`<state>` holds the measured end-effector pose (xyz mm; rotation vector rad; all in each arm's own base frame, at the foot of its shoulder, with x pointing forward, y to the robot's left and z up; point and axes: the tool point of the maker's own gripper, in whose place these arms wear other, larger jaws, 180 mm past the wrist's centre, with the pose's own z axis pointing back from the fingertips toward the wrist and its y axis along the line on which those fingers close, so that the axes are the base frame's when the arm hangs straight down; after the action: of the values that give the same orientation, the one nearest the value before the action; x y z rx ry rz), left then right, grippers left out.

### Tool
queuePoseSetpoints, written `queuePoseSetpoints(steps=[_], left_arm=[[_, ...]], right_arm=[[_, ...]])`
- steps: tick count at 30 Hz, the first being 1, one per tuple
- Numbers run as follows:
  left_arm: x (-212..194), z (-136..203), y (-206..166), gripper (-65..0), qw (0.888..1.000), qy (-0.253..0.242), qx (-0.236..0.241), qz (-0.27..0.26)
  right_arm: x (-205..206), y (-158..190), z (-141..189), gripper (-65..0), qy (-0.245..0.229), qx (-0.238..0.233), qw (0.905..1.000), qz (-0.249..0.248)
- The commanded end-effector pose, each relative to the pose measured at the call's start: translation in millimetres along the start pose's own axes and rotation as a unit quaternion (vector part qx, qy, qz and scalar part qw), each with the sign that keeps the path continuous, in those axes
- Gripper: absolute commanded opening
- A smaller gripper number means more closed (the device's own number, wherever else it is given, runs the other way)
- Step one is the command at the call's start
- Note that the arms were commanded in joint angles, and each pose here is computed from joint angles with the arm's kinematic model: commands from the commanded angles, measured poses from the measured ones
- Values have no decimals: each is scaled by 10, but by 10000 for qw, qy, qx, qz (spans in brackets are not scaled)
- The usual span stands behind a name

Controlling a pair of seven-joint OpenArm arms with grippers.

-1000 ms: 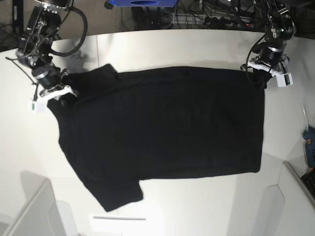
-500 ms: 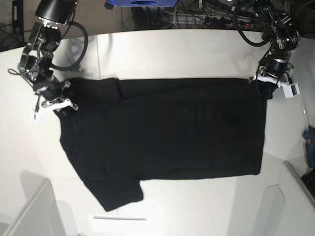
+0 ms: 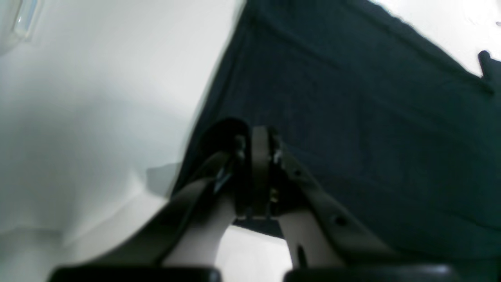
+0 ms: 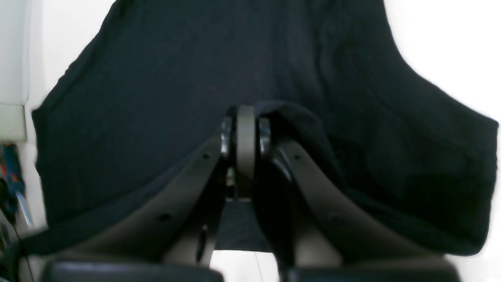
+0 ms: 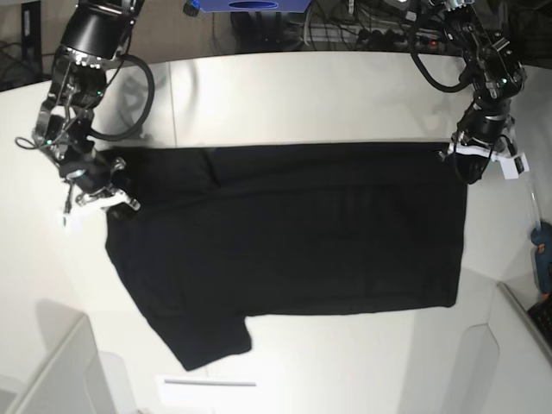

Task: Fold the T-shirt properly
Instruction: 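Release and shift both grippers along the shoulder edge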

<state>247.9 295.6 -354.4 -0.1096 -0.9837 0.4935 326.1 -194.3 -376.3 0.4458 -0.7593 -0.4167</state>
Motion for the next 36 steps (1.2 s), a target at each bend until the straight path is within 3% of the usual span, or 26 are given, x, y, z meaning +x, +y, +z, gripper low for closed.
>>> queuePoseSetpoints(steps=[1, 6, 34, 36], left_arm=[[142, 18, -17, -650, 9997, -236, -44, -61], [156, -5, -25, -650, 9997, -246, -46, -37], [215, -152, 62, -650, 9996, -251, 15, 97], [243, -162, 47, -650, 9995, -285, -2, 103]], right_arm=[[158, 150, -6, -650, -195, 185, 9996, 132], [172, 257, -77, -650, -158, 271, 9994, 146], [82, 124, -209, -650, -22, 164, 9998, -75], [78, 116, -207, -572, -20, 157, 9998, -82]])
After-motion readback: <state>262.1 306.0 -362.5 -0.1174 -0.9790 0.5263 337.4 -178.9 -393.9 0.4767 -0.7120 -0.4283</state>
